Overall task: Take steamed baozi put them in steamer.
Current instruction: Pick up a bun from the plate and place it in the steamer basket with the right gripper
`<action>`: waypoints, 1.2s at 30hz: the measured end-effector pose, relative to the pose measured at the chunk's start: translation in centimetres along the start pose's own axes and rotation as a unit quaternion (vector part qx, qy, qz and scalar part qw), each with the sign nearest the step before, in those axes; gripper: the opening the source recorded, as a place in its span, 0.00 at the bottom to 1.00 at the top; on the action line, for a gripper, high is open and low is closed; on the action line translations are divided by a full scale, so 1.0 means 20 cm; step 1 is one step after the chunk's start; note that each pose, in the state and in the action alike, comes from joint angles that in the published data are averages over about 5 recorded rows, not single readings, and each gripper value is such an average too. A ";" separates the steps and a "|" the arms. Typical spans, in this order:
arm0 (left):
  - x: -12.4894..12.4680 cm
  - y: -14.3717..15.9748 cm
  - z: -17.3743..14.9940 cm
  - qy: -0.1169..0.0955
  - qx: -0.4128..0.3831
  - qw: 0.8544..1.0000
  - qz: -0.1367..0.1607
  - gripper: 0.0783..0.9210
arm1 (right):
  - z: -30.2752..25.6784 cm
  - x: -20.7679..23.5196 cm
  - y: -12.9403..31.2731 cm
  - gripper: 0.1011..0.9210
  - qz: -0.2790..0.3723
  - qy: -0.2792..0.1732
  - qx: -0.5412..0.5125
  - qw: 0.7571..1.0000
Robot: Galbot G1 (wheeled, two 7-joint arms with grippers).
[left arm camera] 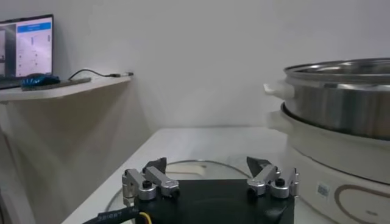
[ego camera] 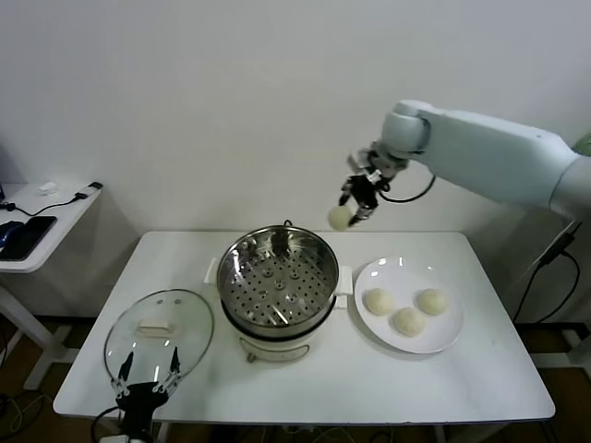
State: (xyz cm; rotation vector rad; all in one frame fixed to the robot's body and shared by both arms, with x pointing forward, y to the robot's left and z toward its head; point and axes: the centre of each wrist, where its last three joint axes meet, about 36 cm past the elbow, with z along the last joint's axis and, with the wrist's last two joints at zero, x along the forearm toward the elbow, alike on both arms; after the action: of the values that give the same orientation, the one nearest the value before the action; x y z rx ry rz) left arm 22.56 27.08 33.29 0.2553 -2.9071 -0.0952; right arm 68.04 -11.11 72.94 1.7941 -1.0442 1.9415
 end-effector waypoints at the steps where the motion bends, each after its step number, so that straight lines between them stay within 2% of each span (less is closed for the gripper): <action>1: 0.00 0.00 0.00 0.000 0.000 1.000 0.000 0.88 | -0.04 -0.02 -0.02 0.53 -0.005 -0.001 0.027 1.000; 7: 0.00 0.00 0.01 0.000 -0.002 1.000 -0.002 0.88 | -0.21 -0.18 -0.10 0.53 -0.031 -0.003 0.169 0.985; 14: -0.01 -0.01 0.01 0.001 -0.003 1.000 -0.003 0.88 | -0.22 -0.40 -0.17 0.53 -0.046 0.006 0.257 0.965; 31: -0.05 0.00 0.04 0.006 -0.006 1.000 -0.007 0.88 | -0.08 -0.78 -0.28 0.53 -0.033 -0.003 0.287 0.957; 34: -0.06 0.00 0.04 0.006 -0.005 1.000 -0.008 0.88 | -0.07 -0.81 -0.30 0.56 -0.029 -0.006 0.285 0.958; 36: -0.06 0.00 0.04 0.005 -0.005 1.000 -0.009 0.88 | -0.06 -0.82 -0.30 0.62 -0.027 -0.008 0.285 0.958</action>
State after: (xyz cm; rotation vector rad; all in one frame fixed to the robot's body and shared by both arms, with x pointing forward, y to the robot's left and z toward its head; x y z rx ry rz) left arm 23.58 27.37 32.23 0.2783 -2.8933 -0.1093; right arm 74.06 -2.00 59.25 2.0848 -0.4447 2.3591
